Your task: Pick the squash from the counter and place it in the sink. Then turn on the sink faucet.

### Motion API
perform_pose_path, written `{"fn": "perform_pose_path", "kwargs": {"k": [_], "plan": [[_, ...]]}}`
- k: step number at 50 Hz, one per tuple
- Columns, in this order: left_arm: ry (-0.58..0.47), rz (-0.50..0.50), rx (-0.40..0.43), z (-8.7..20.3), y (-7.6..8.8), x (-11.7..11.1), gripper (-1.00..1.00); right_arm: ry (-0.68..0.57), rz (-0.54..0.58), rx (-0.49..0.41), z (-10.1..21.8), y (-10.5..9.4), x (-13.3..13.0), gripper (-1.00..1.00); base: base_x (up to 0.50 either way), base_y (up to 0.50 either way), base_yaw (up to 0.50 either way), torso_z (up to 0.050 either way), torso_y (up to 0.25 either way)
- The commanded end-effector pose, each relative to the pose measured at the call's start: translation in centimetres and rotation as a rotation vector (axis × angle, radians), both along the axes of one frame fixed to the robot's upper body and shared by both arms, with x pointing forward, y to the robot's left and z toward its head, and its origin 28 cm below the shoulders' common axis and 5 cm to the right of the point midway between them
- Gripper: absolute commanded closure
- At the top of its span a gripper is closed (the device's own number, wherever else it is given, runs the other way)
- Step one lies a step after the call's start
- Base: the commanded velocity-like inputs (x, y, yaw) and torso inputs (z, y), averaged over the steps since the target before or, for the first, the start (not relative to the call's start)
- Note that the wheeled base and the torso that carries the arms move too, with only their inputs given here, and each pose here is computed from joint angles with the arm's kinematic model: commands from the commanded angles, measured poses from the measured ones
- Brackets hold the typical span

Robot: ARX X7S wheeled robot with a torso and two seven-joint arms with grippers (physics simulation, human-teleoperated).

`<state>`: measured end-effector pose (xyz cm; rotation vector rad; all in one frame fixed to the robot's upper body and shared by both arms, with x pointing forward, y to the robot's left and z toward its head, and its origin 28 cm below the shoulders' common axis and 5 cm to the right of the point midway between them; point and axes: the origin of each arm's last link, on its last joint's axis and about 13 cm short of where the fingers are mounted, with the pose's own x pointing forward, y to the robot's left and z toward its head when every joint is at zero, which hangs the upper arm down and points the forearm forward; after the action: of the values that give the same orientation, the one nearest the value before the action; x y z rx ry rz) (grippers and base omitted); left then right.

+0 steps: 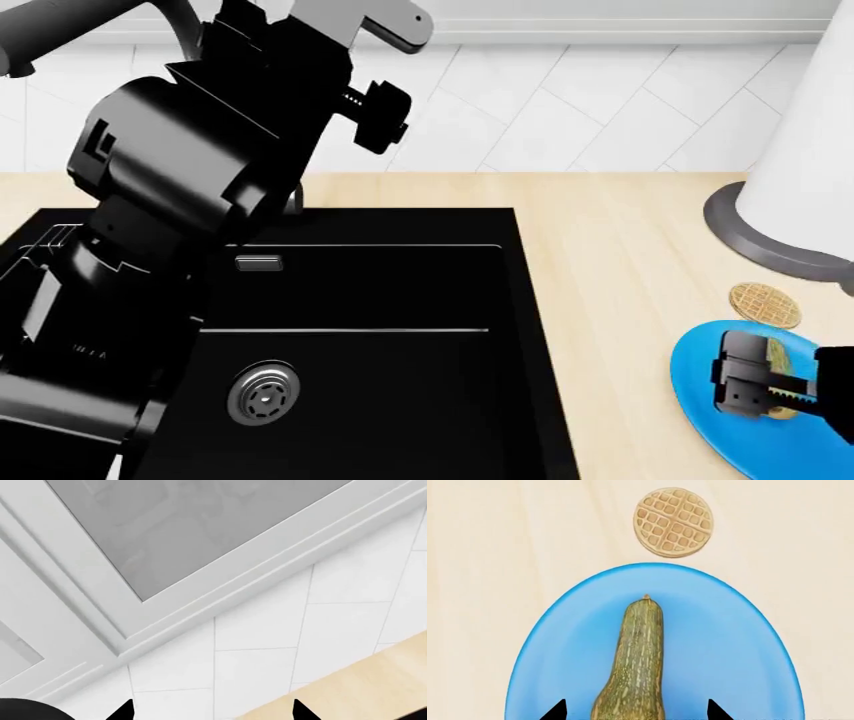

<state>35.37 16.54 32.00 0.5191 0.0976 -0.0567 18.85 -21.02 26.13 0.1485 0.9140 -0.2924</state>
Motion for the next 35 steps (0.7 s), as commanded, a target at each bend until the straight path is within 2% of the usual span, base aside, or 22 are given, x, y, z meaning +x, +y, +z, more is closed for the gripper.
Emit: {"fn": "perform_pose_path", "kwargs": {"k": [1, 18, 19, 35], "plan": [[0.001, 0.000, -0.001, -0.01, 0.00, 0.05, -1.00, 0.034, 0.016, 0.002, -0.78, 0.01, 0.07, -1.00, 0.00, 0.00, 0.00, 0.000, 0.000], [0.003, -0.001, 0.002, -0.09, -0.08, 0.09, -1.00, 0.051, 0.027, -0.019, -1.36, 0.00, 0.14, -1.00, 0.00, 0.00, 0.00, 0.000, 0.000], [0.003, -0.001, 0.002, -0.10, -0.07, 0.08, -1.00, 0.042, 0.021, -0.028, -1.29, 0.03, 0.13, 1.00, 0.00, 0.00, 0.00, 0.000, 0.000], [0.005, 0.000, 0.001, -0.21, -0.02, 0.06, -1.00, 0.006, 0.044, -0.064, -0.72, 0.27, -0.01, 1.00, 0.00, 0.00, 0.00, 0.000, 0.000]]}}
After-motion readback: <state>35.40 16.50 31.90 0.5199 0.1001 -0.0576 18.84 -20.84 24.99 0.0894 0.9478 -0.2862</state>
